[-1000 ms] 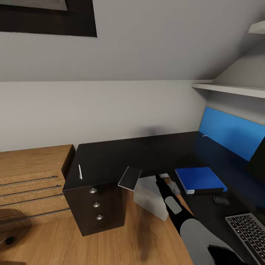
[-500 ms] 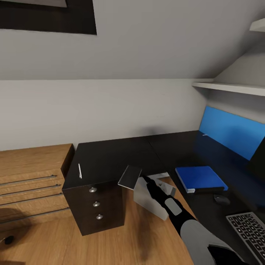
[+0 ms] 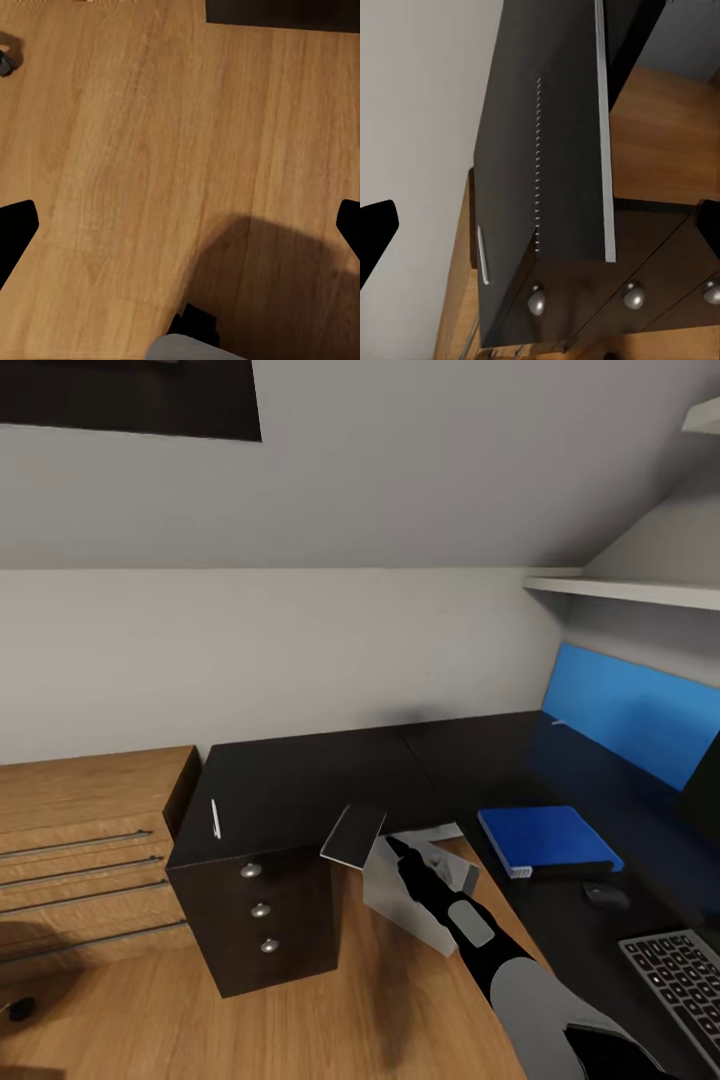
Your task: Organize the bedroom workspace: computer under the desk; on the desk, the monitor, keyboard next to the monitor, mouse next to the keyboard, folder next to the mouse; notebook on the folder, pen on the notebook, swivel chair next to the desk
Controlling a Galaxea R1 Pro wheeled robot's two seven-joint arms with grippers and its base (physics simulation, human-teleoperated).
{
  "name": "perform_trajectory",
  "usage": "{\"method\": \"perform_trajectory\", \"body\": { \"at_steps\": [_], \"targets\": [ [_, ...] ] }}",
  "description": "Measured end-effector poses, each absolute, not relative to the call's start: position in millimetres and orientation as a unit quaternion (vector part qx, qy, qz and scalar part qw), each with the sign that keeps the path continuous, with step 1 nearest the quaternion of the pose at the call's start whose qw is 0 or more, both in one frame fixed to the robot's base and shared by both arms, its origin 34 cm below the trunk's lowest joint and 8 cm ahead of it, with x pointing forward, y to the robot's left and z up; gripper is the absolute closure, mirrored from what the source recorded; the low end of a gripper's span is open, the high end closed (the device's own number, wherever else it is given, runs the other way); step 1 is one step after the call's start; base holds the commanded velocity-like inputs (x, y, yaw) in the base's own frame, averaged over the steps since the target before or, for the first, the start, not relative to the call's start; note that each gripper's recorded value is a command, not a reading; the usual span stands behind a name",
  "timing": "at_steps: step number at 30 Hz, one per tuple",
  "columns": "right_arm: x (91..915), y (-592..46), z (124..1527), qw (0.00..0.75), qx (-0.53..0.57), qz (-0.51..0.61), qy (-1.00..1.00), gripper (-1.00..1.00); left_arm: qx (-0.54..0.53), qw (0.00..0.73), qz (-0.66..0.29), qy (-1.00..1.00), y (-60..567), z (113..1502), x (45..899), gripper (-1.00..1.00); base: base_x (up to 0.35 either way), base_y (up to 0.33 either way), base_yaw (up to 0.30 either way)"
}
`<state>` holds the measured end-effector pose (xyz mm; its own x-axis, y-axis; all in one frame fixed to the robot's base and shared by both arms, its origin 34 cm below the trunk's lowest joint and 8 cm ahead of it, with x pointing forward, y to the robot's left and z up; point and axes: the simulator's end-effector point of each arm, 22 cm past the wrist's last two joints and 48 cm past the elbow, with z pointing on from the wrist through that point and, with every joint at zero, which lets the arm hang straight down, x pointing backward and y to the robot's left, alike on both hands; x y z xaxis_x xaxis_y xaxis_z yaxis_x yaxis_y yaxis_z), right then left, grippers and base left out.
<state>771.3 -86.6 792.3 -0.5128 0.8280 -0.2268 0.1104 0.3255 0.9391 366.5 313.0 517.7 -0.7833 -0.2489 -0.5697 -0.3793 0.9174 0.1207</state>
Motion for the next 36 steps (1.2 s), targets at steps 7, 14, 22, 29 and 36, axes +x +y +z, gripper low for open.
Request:
{"method": "perform_trajectory", "body": {
  "at_steps": [7,14,22,29,36],
  "targets": [
    [771,-86,781,0.372,0.324,0.482,0.724,-1.00,-0.174,0.334,0.101,0.921,310,530,410,-1.00,0.000,0.000,0.000],
    [770,-84,770,0.371,0.323,0.483,0.724,-1.00,-0.172,0.395,0.060,0.900,295,591,492,-1.00,0.000,0.000,0.000],
    [770,-85,756,0.374,0.322,0.482,0.724,-1.00,-0.168,0.291,-0.007,0.942,264,609,449,-1.00,0.000,0.000,0.000],
    [769,-85,744,0.374,0.322,0.481,0.724,-1.00,-0.198,0.279,0.017,0.939,296,579,432,-1.00,0.000,0.000,0.000],
    [769,-87,732,0.375,0.322,0.481,0.724,-1.00,-0.202,0.284,0.021,0.937,300,565,431,-1.00,0.000,0.000,0.000]
  ]
}}
